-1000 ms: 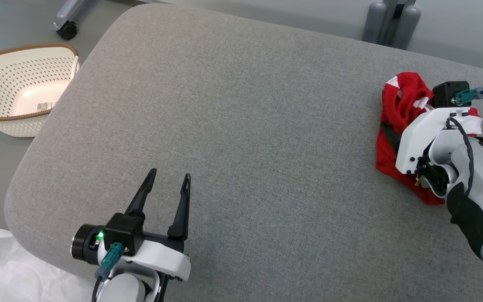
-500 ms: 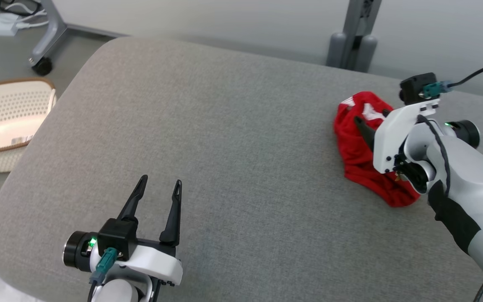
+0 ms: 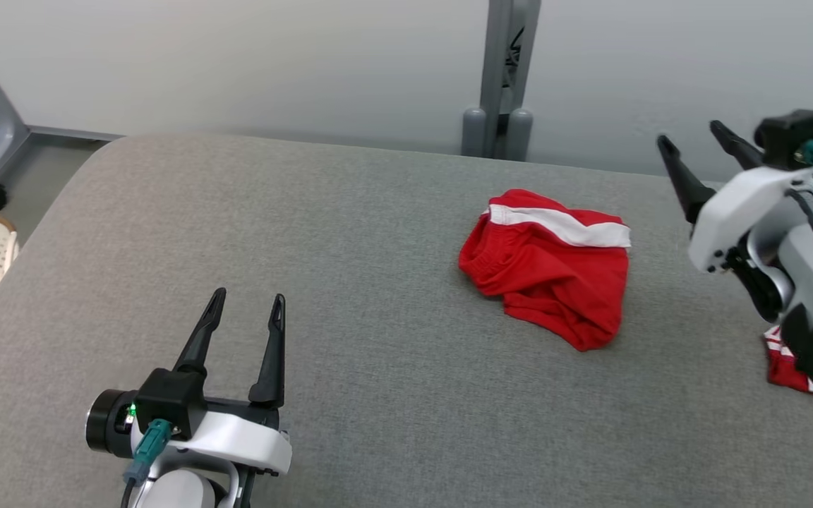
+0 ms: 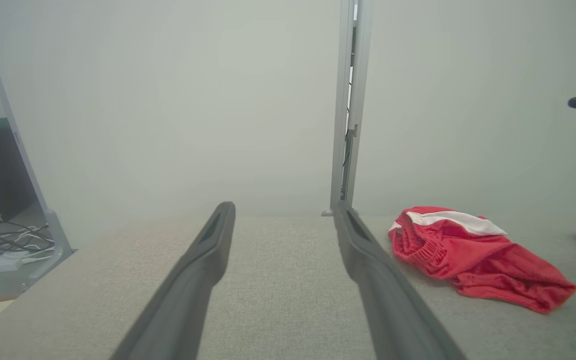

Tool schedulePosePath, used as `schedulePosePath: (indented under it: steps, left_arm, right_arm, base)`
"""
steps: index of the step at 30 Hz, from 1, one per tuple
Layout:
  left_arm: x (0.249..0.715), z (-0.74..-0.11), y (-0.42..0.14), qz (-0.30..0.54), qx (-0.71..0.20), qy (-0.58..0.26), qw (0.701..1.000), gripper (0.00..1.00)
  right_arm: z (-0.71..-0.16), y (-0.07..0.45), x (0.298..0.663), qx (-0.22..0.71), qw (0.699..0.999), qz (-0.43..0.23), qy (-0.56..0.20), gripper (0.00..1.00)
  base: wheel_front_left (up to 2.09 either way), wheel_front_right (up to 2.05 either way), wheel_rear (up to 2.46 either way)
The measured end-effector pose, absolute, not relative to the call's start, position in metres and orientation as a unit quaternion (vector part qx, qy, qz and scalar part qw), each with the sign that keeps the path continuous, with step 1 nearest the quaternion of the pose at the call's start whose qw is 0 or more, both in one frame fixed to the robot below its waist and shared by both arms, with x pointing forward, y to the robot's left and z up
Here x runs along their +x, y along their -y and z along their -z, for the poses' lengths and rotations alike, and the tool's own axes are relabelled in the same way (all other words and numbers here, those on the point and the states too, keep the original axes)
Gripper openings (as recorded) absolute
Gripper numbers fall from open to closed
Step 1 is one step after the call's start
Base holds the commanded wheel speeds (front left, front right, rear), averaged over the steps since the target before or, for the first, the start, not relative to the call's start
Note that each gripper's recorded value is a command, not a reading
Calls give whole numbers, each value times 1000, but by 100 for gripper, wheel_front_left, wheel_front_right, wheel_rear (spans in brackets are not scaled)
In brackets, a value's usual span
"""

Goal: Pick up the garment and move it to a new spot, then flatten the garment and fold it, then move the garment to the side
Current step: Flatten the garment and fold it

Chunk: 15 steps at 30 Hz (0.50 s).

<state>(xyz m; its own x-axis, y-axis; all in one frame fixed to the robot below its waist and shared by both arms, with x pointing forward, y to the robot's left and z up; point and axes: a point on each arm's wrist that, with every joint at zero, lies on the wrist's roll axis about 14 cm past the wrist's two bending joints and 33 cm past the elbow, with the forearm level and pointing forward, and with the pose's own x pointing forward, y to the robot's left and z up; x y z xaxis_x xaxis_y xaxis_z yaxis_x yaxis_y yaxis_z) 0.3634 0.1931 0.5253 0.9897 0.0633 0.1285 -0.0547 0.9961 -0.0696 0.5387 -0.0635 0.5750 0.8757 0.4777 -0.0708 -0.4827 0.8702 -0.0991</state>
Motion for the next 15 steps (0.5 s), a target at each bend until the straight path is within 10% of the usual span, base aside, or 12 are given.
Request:
schedulePosePath:
  steps: [6,15]
  left_arm:
    - [372,-532,-185,-19,-39,76,996,100]
    - [371,-525,-175,-5,-41,66,997,100]
  right_arm:
    - [-617,132,540,-15,982,-176,62,100]
    - [-537,153,457,15,993,-108,55,100]
  base:
    - [0,0,0]
    - [0,0,0]
